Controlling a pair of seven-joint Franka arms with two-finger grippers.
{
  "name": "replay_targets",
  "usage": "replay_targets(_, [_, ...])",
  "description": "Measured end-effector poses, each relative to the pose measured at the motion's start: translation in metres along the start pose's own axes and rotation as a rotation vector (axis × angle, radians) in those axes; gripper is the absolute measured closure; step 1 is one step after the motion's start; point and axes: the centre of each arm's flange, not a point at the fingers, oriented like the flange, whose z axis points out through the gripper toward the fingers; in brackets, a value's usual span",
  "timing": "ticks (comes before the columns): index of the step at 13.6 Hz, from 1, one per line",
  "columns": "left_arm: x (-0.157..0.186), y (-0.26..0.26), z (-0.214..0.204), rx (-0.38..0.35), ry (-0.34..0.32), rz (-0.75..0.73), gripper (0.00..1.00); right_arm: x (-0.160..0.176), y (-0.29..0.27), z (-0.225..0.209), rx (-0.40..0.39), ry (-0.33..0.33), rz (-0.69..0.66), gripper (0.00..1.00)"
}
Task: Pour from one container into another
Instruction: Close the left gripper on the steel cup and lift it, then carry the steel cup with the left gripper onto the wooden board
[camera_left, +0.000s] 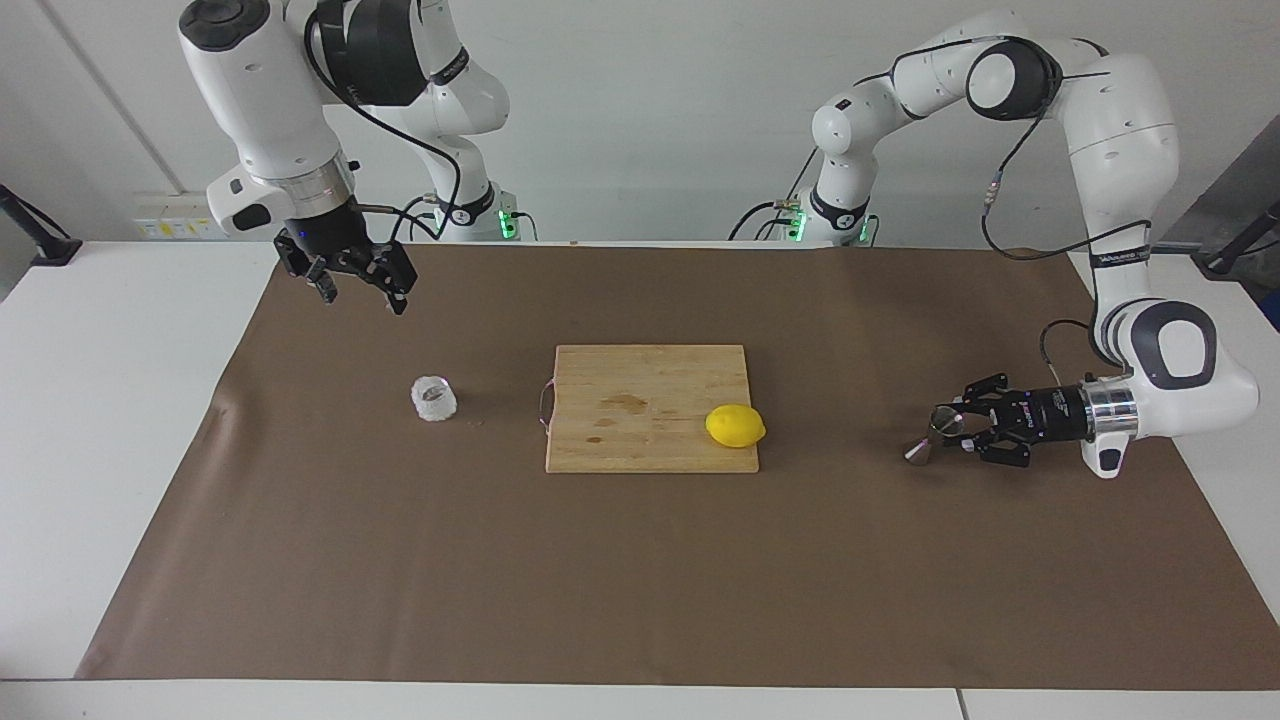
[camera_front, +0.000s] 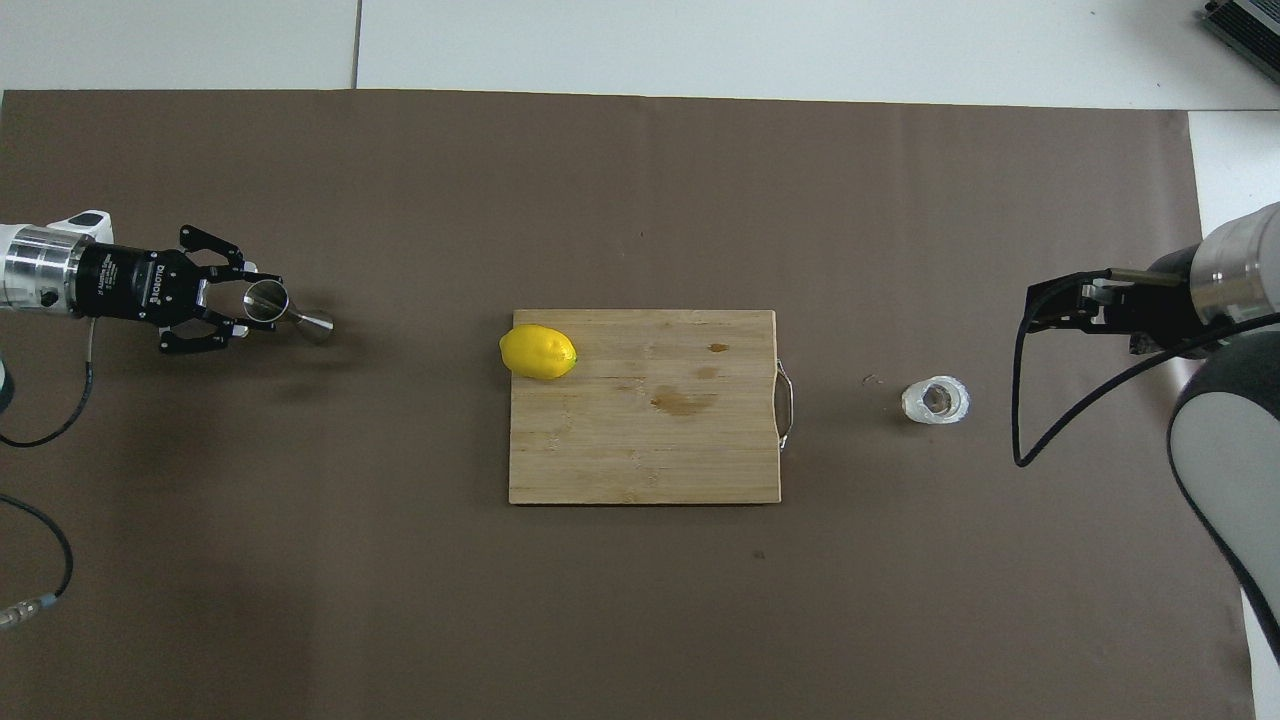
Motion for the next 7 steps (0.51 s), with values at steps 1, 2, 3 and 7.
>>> replay_targets(1, [-0.006, 0.002, 0.006, 0.004, -0.019, 0.009, 0.5, 0.0, 0.0, 0.0, 0.0, 0.0, 0.0, 0.0])
replay_targets(2, [-0.014, 0.006, 0.013, 0.011, -0.037, 0.019, 0.5, 0.0, 0.0, 0.0, 0.0, 0.0, 0.0, 0.0])
replay_targets(3, [-0.025, 0.009, 0.021, 0.02, -0.053, 0.023, 0.5, 0.0, 0.0, 0.0, 0.0, 0.0, 0.0, 0.0])
replay_targets(7, [-0.073, 0.016, 0.056, 0.062, -0.096, 0.029, 0.5, 0.0, 0.0, 0.0, 0.0, 0.0, 0.0, 0.0])
